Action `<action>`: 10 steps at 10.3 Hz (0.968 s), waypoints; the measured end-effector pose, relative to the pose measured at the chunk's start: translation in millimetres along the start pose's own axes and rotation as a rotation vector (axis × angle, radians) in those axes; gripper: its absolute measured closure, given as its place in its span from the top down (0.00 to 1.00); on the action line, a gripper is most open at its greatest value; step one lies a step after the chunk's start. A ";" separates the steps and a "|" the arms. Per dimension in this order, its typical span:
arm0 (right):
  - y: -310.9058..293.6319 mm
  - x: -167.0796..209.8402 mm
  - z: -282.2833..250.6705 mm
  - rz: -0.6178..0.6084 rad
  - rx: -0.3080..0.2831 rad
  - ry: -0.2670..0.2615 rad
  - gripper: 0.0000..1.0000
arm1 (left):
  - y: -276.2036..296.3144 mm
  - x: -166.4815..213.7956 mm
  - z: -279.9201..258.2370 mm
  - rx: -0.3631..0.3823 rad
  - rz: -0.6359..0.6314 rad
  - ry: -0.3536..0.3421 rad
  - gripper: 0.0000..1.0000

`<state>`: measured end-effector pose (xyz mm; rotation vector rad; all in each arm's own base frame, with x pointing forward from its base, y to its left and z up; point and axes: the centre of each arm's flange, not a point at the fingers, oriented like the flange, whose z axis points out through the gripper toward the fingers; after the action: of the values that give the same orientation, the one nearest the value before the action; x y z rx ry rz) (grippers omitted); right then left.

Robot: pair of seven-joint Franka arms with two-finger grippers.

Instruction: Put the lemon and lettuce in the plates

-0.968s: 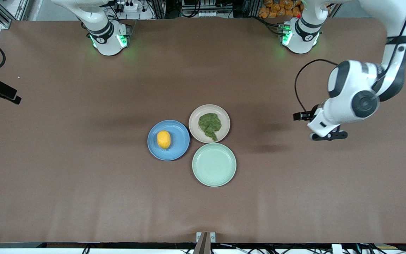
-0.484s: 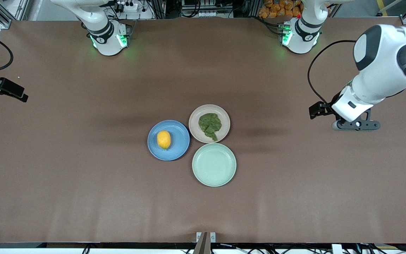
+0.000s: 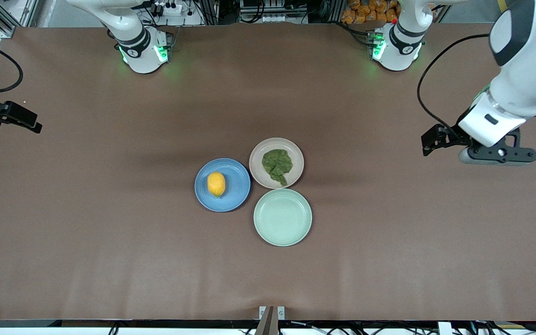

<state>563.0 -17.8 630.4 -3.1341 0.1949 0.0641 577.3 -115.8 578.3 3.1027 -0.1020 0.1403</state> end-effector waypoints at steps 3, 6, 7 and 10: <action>0.2 0.0 -0.2 0.000 0.000 0.000 1.00 | -9.3 -3.6 -40.5 0.005 -0.015 -0.006 1.00; 0.2 -0.4 0.0 0.000 0.000 -0.003 1.00 | -10.9 -16.9 -68.8 0.009 -0.017 -0.011 1.00; 0.1 -0.7 0.2 0.000 0.000 -0.006 1.00 | -11.0 -19.8 -73.5 0.010 -0.016 -0.013 1.00; 0.1 -1.5 0.9 0.000 -0.001 -0.014 1.00 | -11.6 -24.2 -75.4 0.017 -0.016 -0.030 1.00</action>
<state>561.4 -17.7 629.6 -3.1339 0.1946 0.0856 547.3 -99.8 650.8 3.1225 -0.0769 0.0942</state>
